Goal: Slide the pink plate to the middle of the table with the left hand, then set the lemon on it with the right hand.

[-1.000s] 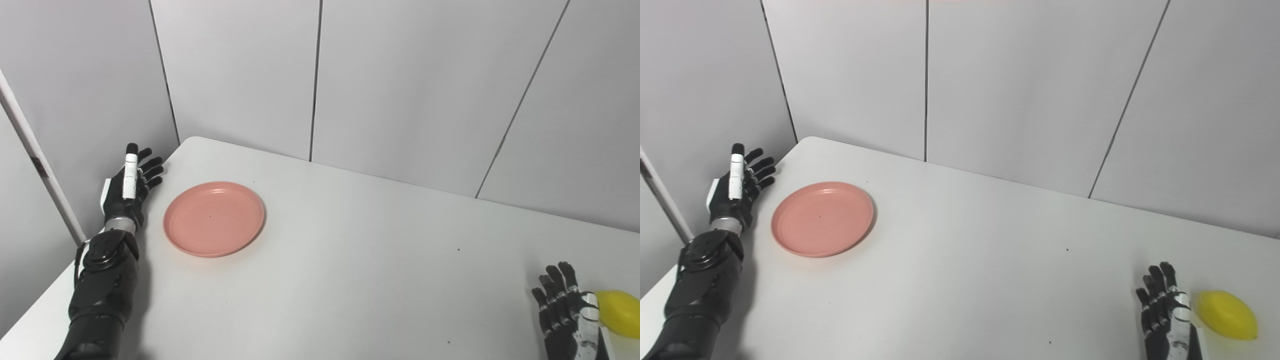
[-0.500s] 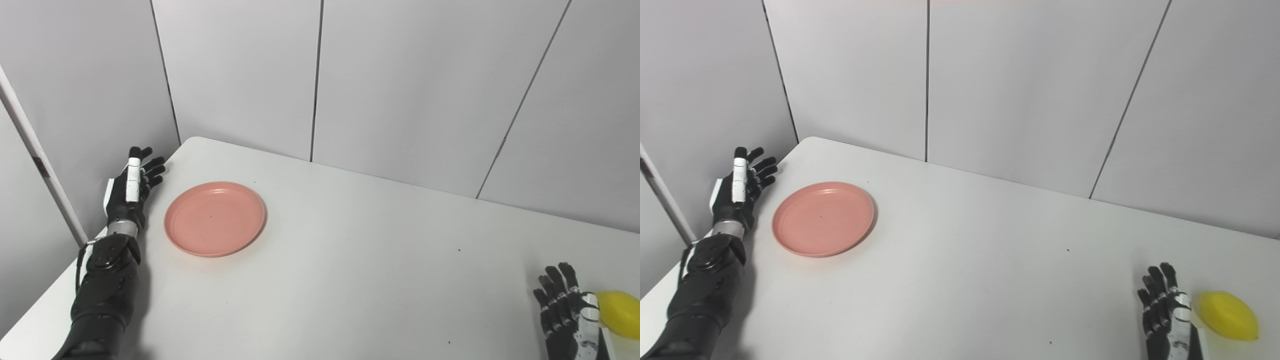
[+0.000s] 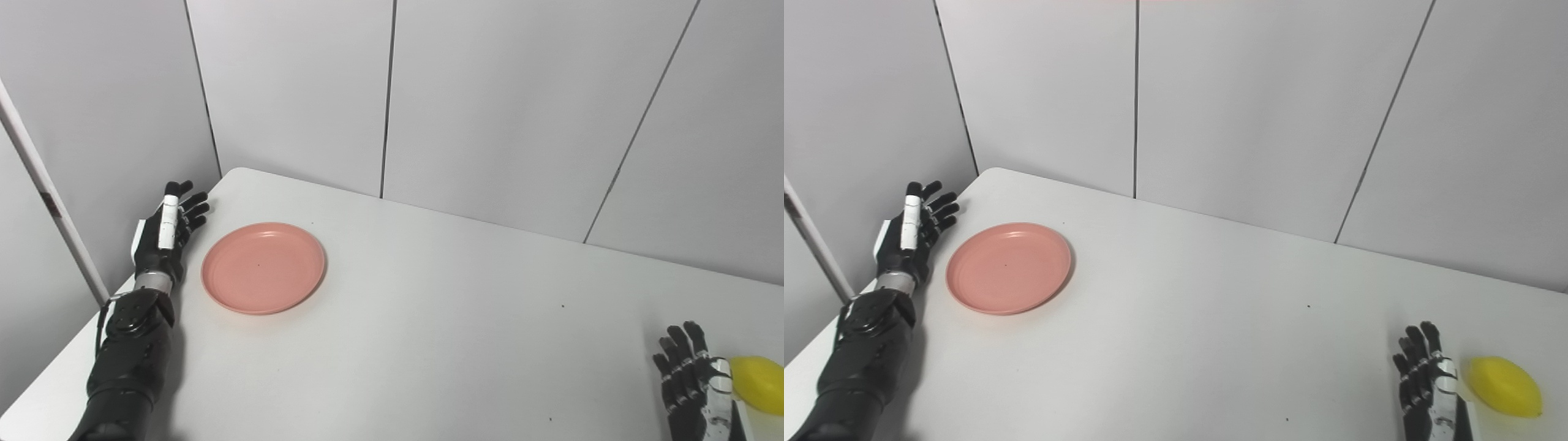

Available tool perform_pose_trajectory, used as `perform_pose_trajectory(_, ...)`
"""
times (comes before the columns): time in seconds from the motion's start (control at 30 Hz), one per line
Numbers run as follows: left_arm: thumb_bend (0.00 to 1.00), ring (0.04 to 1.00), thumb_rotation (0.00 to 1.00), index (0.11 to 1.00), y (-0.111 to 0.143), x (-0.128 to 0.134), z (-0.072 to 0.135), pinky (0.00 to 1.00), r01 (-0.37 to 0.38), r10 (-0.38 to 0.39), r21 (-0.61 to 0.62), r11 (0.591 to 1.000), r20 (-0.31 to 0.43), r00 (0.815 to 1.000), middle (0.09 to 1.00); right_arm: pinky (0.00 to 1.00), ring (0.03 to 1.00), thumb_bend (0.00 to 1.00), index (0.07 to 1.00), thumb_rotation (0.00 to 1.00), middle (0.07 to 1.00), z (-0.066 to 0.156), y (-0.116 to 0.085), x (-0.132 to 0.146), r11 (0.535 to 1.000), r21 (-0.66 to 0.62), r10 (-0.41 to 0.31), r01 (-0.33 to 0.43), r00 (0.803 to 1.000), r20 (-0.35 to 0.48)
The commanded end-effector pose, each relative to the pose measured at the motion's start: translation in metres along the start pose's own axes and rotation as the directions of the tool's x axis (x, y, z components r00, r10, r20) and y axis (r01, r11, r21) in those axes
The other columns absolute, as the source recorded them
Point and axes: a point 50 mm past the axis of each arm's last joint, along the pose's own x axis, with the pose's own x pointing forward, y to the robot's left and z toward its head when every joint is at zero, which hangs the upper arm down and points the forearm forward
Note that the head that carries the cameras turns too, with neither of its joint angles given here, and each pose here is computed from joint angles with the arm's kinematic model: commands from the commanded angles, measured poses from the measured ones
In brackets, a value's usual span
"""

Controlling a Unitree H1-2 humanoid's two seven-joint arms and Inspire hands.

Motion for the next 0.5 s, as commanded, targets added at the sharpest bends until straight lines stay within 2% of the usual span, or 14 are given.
perform_pose_trajectory(0.0,1.00,0.799,0.88,0.832,-0.0086,-0.0022,-0.0009,0.82,0.024,-0.024,-0.004,1.000,-0.009,1.000,0.794,1.00,0.969,0.68,0.964,1.00,0.946,-0.0332,0.0041,-0.0270,0.998,0.050,-0.031,0.037,0.992,-0.122)
perform_pose_trajectory(0.47,0.98,0.794,0.90,0.836,-0.0146,-0.0093,-0.0041,0.82,0.066,-0.066,-0.005,0.998,-0.016,0.998,0.785,1.00,0.970,0.69,0.961,1.00,0.947,-0.0342,0.0045,-0.0258,0.998,0.051,-0.027,0.034,0.992,-0.122)
